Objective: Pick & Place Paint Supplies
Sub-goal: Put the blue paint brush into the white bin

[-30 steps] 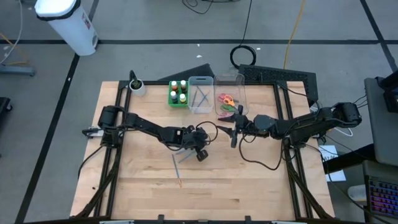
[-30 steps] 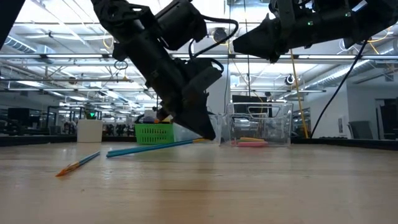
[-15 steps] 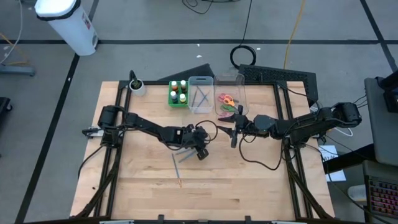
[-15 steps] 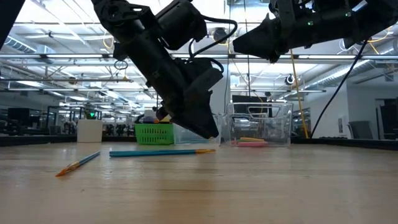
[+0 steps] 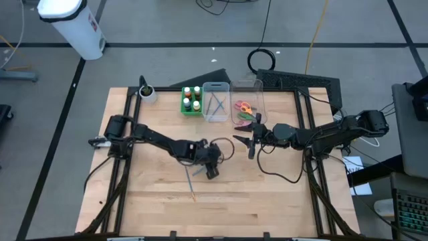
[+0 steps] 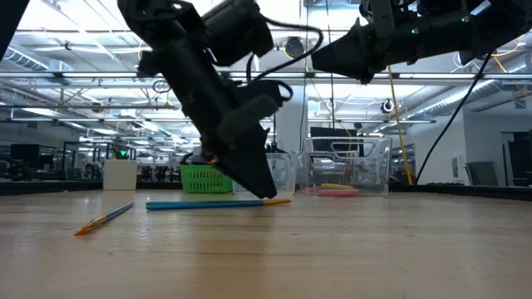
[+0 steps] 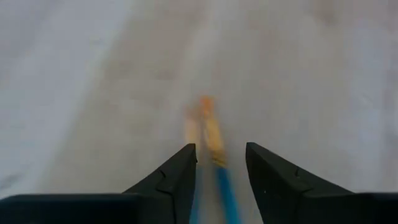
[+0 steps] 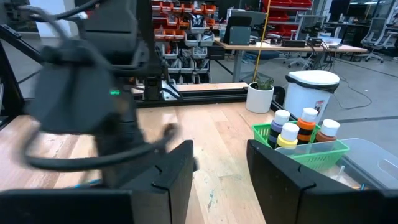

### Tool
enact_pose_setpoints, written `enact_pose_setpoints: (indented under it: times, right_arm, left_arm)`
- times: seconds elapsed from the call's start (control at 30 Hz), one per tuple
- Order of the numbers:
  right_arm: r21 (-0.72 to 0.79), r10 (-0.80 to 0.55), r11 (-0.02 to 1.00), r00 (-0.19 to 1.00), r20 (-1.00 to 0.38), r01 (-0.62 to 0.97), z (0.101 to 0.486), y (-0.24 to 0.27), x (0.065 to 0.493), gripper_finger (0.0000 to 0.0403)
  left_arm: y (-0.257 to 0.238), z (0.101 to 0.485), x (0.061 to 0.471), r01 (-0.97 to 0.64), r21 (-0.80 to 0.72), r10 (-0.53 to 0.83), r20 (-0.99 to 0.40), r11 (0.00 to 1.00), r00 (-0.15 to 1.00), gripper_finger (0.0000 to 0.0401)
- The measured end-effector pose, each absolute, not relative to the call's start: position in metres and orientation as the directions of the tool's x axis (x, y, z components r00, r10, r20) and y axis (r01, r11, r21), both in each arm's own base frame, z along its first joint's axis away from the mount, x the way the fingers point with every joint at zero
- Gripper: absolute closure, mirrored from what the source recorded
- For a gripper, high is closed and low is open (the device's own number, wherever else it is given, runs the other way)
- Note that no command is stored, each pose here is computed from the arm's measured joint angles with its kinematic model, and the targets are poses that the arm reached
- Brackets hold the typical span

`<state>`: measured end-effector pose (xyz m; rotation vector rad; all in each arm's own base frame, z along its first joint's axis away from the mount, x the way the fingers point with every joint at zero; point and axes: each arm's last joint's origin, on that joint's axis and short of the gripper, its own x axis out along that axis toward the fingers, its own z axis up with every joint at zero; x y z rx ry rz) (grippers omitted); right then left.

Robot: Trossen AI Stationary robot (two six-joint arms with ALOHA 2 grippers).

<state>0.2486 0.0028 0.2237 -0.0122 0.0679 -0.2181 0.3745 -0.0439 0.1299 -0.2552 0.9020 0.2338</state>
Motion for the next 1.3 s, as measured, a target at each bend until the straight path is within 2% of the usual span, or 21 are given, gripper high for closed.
enact_pose_setpoints:
  times: [0.13, 0.43, 0.67, 0.83, 1.0, 1.17, 1.3]
  right_arm:
    - [-0.019, -0.216, 0.976, 0.974, -0.066, 0.215, 0.224, 0.003, 0.249, 0.0261]
    - [0.005, -0.216, 0.976, 0.974, -0.066, 0.217, 0.224, 0.003, 0.249, 0.0261]
    - [0.005, -0.216, 0.976, 0.974, -0.066, 0.217, 0.224, 0.003, 0.249, 0.0261]
    - [0.005, -0.216, 0.976, 0.974, -0.066, 0.217, 0.224, 0.003, 0.249, 0.0261]
    - [0.005, -0.214, 0.977, 0.974, -0.066, 0.215, 0.224, 0.003, 0.249, 0.0261]
    - [0.003, -0.214, 0.977, 0.974, -0.067, 0.215, 0.223, 0.003, 0.249, 0.0261]
    - [0.002, -0.214, 0.977, 0.974, -0.067, 0.215, 0.223, 0.003, 0.249, 0.0261]
  left_arm:
    - [-0.058, 0.13, 0.373, -0.263, -0.112, 0.072, -0.796, 0.958, 0.602, 0.0271]
    - [-0.058, 0.132, 0.374, -0.269, -0.029, 0.152, -0.763, 0.963, 0.628, 0.0288]
    - [-0.044, 0.138, 0.382, -0.312, -0.033, 0.199, -0.705, 0.949, 0.68, 0.0267]
    - [-0.034, 0.126, 0.384, -0.321, -0.011, 0.212, -0.729, 0.947, 0.651, 0.0249]
    - [-0.032, 0.109, 0.386, -0.319, -0.009, 0.202, -0.758, 0.948, 0.62, 0.025]
    - [-0.033, 0.105, 0.386, -0.317, -0.011, 0.194, -0.77, 0.948, 0.608, 0.0269]
    - [-0.032, 0.103, 0.384, -0.312, -0.008, 0.187, -0.787, 0.95, 0.588, 0.0311]
